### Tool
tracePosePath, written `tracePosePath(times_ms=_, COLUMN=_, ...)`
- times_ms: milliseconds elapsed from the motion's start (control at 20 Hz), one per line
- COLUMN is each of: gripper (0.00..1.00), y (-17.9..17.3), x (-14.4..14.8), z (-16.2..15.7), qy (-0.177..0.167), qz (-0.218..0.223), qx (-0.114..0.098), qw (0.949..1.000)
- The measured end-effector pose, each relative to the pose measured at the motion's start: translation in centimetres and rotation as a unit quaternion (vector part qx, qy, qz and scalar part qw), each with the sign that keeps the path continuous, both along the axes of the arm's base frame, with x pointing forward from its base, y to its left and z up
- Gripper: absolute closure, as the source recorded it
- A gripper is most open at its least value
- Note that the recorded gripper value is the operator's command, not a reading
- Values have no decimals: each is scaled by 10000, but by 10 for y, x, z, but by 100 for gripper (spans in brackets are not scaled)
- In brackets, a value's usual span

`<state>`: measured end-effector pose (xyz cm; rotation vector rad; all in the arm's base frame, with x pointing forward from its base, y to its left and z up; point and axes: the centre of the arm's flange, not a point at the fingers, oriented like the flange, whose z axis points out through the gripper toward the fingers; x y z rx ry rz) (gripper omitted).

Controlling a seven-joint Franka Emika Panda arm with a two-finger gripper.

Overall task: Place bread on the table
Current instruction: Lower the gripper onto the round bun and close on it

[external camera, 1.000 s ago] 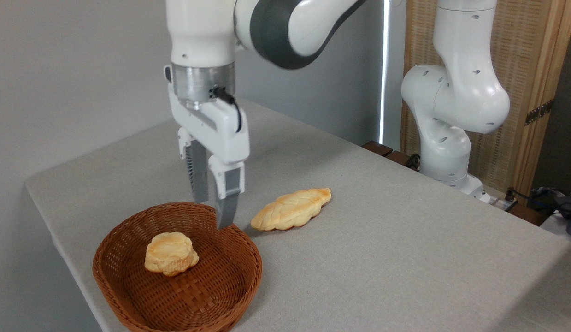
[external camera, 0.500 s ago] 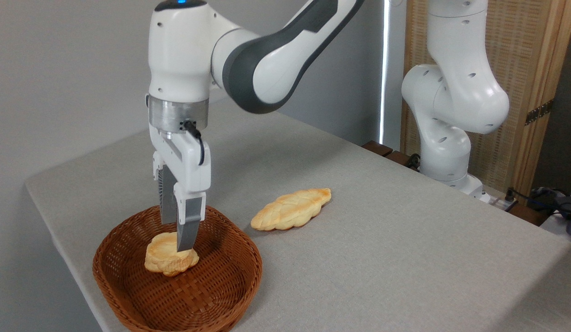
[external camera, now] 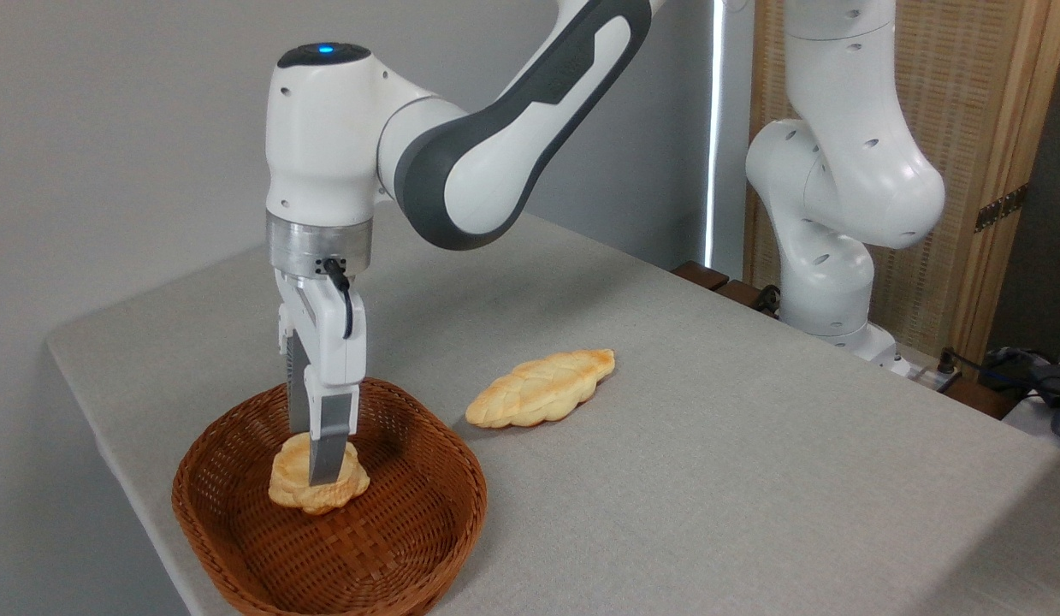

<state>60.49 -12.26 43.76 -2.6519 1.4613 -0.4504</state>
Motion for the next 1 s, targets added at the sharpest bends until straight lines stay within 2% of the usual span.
tracePosePath(times_ms=350, gripper=0, y=0, x=5, z=-6, qy=-110, qz=-38, qx=-8, qw=9999)
tracePosePath(times_ms=500, gripper=0, y=0, x=6, z=-18, qy=-62, qz=-185, qx=213, qw=9996)
tracePosePath(times_ms=650, gripper=0, y=-1, x=8, z=-29, qy=-1, qz=-236, qx=297, qw=9993)
tracePosePath(times_ms=700, gripper=3, y=-1, x=8, z=-30, qy=12, qz=-236, qx=299, qw=9993)
tracePosePath(times_ms=750, gripper=14, y=-1, x=8, z=-31, qy=18, qz=-237, qx=300, qw=9993)
tracePosePath(times_ms=1000, gripper=29, y=-1, x=9, z=-31, qy=21, qz=-236, qx=301, qw=9993)
